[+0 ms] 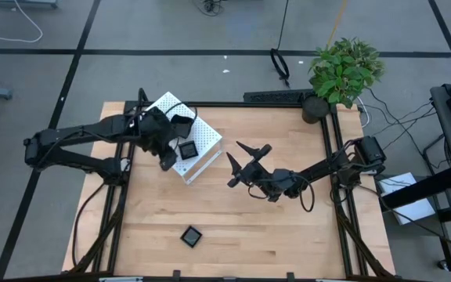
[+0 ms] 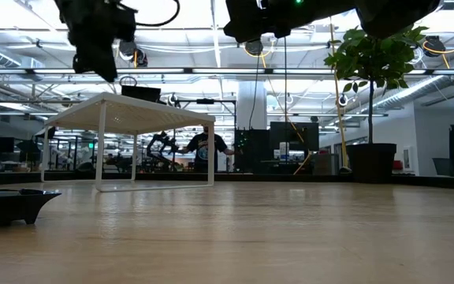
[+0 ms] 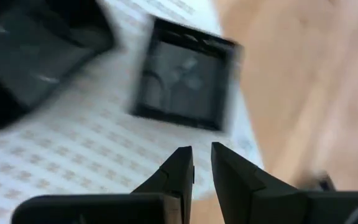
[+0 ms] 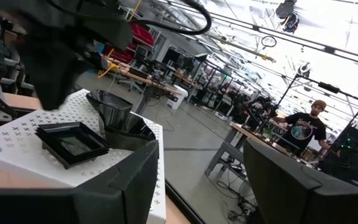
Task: Pick & Place Mini shaped plates
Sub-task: Stack the black square plate on top of the black square plate on the shelf
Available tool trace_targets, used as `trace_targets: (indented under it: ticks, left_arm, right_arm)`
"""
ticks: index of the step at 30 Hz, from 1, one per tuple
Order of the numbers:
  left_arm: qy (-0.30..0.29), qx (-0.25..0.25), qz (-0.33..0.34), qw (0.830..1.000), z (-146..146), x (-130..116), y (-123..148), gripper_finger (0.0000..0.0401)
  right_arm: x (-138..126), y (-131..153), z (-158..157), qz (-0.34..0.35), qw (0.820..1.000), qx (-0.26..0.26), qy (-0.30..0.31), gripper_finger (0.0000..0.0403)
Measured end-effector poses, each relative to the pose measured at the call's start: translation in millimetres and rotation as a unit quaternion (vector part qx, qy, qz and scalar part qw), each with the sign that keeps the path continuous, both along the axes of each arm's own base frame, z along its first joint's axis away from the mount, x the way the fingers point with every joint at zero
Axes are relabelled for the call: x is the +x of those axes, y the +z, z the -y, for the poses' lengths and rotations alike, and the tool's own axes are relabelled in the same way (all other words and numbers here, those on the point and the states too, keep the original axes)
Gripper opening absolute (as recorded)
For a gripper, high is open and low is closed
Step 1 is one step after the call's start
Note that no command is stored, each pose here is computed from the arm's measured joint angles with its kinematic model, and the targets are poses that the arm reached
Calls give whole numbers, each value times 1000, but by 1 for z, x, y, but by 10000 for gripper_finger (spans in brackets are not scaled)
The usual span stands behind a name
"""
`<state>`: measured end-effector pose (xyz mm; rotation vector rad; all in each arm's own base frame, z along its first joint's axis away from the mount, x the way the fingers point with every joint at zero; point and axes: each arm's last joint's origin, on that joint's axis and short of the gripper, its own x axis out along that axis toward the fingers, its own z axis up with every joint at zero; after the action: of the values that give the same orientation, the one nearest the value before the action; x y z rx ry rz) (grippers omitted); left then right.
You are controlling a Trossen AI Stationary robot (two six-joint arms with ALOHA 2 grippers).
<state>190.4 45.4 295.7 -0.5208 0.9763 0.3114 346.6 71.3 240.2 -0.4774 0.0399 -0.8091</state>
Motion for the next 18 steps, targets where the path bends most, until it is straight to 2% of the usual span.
trace_targets:
  ticks: [4,9,12,18]
  left_arm:
    - [-88,-46,18,995,24,4,2,61]
    - [-206,-55,54,976,79,20,-4,65]
    - [-189,-66,30,979,113,28,-18,85]
    - [-127,-64,-96,985,175,35,-69,159]
  right_arm:
    - [-2,0,-8,-5,1000,-6,10,221]
    - [-4,0,-14,-15,1000,-11,5,221]
    - [-5,0,-14,-18,1000,-8,-9,221]
    - [-4,0,-14,-18,1000,-7,-8,222]
